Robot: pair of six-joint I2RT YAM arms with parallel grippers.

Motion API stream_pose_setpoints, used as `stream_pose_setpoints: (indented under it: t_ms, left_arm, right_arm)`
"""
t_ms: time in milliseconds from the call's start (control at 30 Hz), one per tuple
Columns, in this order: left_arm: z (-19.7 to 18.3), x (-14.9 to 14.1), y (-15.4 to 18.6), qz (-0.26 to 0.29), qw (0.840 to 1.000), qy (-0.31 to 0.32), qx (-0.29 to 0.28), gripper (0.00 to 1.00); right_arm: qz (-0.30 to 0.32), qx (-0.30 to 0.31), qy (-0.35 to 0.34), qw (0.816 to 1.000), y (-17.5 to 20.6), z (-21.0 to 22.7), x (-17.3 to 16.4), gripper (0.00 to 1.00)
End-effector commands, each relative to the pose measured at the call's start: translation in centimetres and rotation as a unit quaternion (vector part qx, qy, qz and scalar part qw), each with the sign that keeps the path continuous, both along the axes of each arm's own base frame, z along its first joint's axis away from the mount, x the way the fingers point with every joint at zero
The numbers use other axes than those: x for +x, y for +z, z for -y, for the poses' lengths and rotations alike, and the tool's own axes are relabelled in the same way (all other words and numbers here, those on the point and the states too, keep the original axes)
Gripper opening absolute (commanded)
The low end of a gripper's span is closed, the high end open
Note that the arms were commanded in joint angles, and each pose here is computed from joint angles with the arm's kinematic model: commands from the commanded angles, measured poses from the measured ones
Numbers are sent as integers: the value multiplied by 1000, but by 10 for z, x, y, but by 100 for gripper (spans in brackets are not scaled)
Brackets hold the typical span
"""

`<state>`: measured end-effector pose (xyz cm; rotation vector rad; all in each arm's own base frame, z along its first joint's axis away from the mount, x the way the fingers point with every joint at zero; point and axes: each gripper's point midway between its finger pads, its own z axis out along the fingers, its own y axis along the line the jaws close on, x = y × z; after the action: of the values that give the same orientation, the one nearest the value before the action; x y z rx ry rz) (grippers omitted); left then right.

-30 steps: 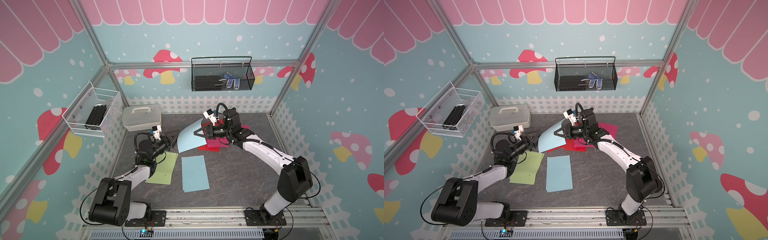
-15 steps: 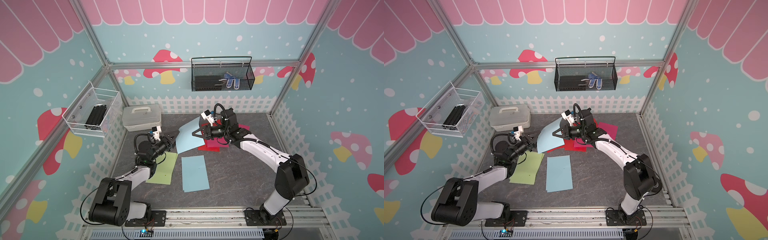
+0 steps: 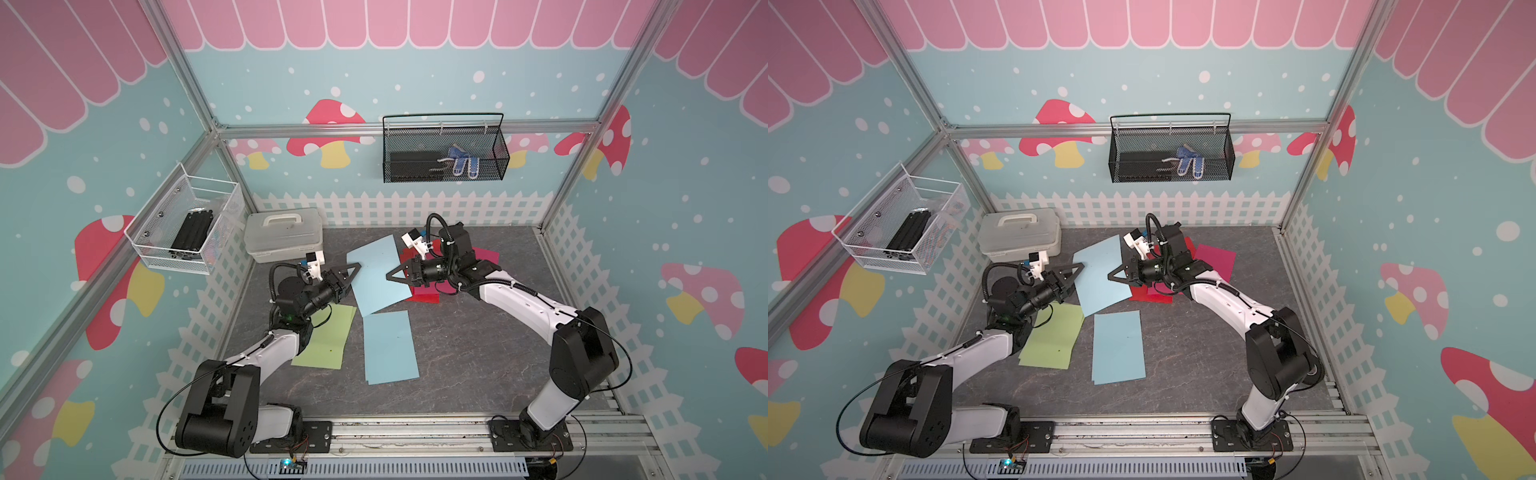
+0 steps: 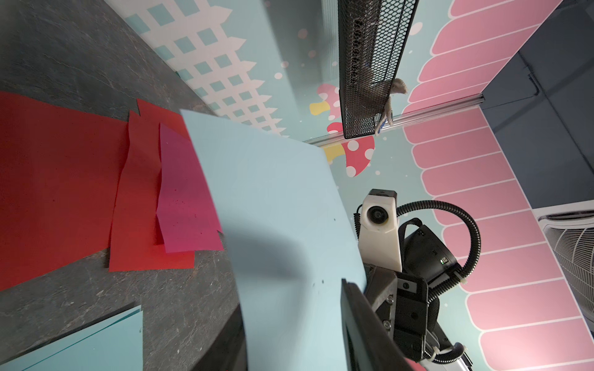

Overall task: Sort the scattered colored papers by color
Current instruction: Pick up the colored paper from the center of the board.

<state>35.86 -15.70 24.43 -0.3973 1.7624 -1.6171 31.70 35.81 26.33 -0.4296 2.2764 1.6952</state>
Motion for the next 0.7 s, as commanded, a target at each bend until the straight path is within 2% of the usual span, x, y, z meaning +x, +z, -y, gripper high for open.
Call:
stream_pose_setpoints:
  t_ms: [0,267,367,467,533,600,667]
  left_arm:
    - [2,-3,17,27,1000,-11,7,41]
    - [1,-8,19,27,999,-12,19,24]
    - [2,-11,19,28,999,-16,23,22]
    - [2,-12,19,27,999,-16,36,16]
    - [2,-13,18,25,998,-17,46,9]
    - [2,-12,15,22,998,-18,52,1]
    - [3,-12,13,19,998,-20,54,0]
  right_arm:
    - [-5,-10,13,1000,-8,1,-9,0]
    - [-11,-15,13,1000,-11,1,-8,0]
    - [-16,-16,12,1000,-13,0,-7,1]
    - [-19,-17,12,1000,-14,0,-7,7]
    - [-20,-16,12,1000,-14,1,-8,18]
    - [-20,-17,12,1000,-14,1,-9,21]
    - [-20,-17,12,1000,-14,2,-10,25]
